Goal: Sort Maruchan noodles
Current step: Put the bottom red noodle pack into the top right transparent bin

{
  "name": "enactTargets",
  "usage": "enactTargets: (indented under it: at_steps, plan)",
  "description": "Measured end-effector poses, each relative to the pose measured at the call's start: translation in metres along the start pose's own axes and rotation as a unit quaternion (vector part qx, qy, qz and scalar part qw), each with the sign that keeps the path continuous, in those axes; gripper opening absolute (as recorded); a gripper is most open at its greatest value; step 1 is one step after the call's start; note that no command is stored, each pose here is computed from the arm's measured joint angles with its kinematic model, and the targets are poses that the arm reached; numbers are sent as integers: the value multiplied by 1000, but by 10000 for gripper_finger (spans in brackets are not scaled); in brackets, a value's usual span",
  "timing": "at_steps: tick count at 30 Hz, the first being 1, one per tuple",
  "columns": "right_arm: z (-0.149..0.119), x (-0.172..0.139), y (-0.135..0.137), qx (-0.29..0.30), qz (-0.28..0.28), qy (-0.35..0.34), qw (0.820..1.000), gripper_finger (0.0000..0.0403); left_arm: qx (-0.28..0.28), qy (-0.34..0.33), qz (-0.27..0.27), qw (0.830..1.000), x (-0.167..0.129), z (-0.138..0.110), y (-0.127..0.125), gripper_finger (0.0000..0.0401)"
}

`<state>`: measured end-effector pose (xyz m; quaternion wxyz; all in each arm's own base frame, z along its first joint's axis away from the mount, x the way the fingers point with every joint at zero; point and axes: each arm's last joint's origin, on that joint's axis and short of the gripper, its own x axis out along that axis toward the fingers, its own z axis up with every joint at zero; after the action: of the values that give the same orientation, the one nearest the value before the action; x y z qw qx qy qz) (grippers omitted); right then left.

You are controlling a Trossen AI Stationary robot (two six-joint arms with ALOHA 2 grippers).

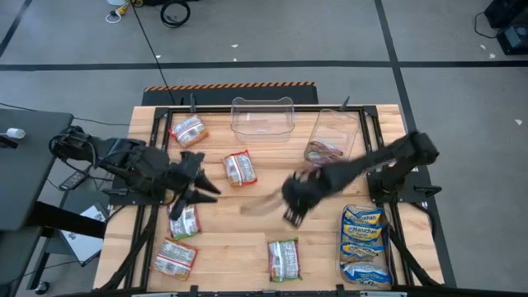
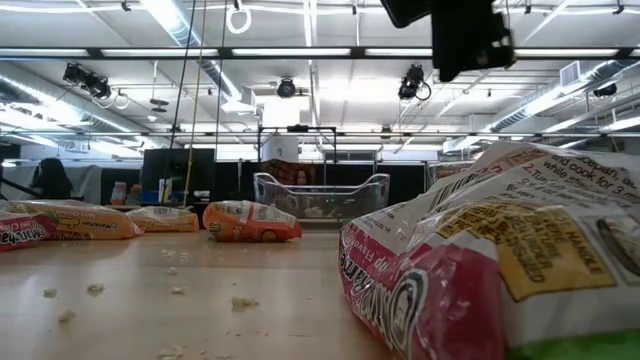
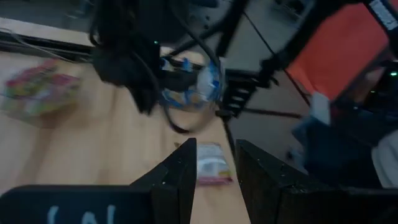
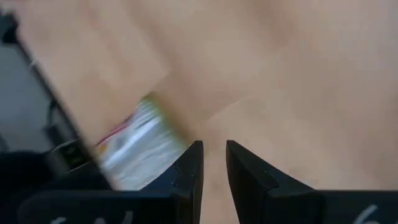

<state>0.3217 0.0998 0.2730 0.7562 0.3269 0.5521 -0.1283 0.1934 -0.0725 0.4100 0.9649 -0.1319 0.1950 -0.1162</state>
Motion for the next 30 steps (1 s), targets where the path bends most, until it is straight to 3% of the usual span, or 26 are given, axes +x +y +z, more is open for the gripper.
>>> enactTargets:
  at_steps: [5,9,15,19,24,27,30]
  plan:
    - [-45,62,48,23,55,71,996,75,15,26,-40,999,-2,-10,-18,114]
    - [-71,98,70,74,85,116,987,75,3,51,-62,997,-4,-17,-29,114]
    - [-85,133,65,103,21,107,989,75,-26,97,-73,992,-9,-30,-41,114]
    - [-72,132,49,74,-35,101,992,75,-41,106,-73,991,-12,-35,-48,114]
    - [-30,109,16,33,-142,-10,989,75,-28,103,-70,992,-15,-39,-56,114]
    - [-8,84,6,-4,-153,-61,986,75,-24,95,-59,993,-17,-40,-58,114]
    - [-4,64,7,-65,-143,-84,984,75,-34,89,-49,994,-18,-42,-61,114]
